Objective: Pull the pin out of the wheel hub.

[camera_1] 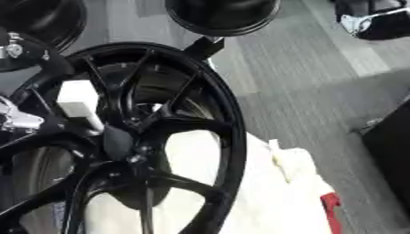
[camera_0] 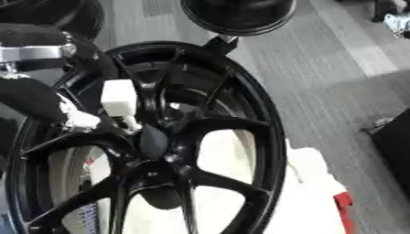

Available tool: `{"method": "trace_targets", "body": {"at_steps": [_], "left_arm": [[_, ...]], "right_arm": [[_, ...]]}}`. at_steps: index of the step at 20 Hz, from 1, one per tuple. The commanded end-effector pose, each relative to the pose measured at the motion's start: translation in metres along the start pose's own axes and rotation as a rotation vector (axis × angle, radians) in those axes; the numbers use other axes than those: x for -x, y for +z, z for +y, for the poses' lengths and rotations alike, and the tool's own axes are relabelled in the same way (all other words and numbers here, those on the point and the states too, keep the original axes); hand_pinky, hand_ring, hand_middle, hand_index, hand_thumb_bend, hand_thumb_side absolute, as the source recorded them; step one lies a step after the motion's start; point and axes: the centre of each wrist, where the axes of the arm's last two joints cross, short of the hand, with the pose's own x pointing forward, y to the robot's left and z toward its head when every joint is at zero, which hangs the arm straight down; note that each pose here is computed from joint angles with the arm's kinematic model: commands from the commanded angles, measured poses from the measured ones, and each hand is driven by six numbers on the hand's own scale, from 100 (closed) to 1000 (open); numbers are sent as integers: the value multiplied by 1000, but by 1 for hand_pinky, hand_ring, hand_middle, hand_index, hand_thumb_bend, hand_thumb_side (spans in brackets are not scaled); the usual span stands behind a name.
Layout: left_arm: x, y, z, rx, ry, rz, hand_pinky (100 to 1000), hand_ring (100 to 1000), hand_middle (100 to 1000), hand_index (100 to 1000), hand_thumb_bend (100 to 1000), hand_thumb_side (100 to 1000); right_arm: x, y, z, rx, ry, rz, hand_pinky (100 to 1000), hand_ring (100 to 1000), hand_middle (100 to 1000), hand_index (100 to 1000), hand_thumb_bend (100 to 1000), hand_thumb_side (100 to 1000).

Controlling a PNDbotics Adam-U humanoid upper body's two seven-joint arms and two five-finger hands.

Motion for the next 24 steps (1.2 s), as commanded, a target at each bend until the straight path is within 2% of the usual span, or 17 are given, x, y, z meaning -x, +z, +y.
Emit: {"method": "trace_targets", "body": {"at_steps": [1,6,17,24], "left_arm": [[3,2,8,-45,-10,33,882,850,810,906,535,581],[5,-4,7,-72,12,40,873,847,828,904,476,579],[14,-15,3,-77,45,30,862,842,800,882,430,536],[17,-17,1,-44,63,-4,846,826,757,871,380,435]], "right_arm": [[2,1,-9,15,23,3,879,735,655,777,100,236],[2,1,-7,17,19,4,879,734,654,776,100,243],[3,0,-6,30,11,11,876,731,651,776,100,259],[3,0,-5,41,9,21,874,729,648,776,100,266]]}}
